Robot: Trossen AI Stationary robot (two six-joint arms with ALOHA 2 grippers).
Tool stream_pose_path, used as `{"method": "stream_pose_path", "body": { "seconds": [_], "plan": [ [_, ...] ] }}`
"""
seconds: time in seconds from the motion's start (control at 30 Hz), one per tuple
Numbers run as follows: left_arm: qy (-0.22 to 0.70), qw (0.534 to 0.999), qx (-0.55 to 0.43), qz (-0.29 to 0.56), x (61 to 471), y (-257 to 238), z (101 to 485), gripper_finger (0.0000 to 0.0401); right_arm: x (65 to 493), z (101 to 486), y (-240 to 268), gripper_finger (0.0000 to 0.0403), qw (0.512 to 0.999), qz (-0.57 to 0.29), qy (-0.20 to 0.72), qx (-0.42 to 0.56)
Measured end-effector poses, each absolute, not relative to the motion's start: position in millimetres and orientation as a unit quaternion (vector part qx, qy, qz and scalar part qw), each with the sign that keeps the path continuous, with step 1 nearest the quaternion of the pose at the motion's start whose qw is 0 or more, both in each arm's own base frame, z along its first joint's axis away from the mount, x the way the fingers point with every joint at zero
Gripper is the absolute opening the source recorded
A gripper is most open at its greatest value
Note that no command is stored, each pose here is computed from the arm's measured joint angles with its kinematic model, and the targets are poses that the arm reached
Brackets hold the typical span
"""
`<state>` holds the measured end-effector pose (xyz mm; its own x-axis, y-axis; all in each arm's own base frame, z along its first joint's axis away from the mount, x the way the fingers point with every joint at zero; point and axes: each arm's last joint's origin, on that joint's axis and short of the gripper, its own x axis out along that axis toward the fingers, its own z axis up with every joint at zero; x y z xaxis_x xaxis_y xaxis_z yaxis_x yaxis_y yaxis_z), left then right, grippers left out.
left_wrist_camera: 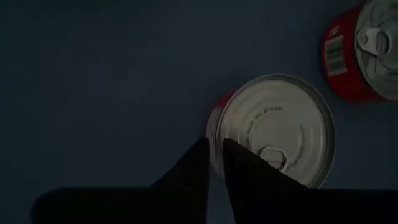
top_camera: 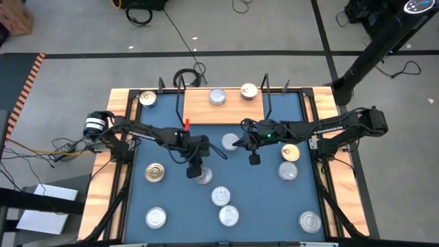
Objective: Stack canned seafood by type on shelf
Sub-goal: Put the red tuna can on the shelf
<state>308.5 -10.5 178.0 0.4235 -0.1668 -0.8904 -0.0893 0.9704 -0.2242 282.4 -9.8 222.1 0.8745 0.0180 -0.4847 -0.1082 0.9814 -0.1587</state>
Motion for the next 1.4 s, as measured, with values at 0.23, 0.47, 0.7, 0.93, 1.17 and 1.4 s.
{"method": "stream_pose_path", "body": {
  "seconds": [0.23,0.47,0.7,0.93,1.17,1.4],
  "plan": [
    [0.550,0.825,-0.129,-0.017,311,-11,169,0.0046,282,222,-10,0.0010,0.964,0.033,0.248,-0.091],
    [0.550,0.822,-0.148,-0.006,312,-9,167,0.0022,282,222,-10,0.0010,0.964,0.033,0.249,-0.091],
    [0.551,0.818,-0.165,0.005,312,-6,167,0.0005,282,222,-10,0.0010,0.964,0.033,0.249,-0.091],
    [0.550,0.817,-0.172,0.010,312,-3,166,0.0002,282,222,-10,0.0010,0.964,0.033,0.249,-0.091],
    [0.531,0.819,-0.216,-0.015,316,7,167,0.0001,282,222,-10,0.0010,0.964,0.033,0.249,-0.091],
    [0.519,0.822,-0.234,-0.026,318,12,169,0.0001,282,222,-10,0.0010,0.963,0.033,0.250,-0.091]
  ]
}}
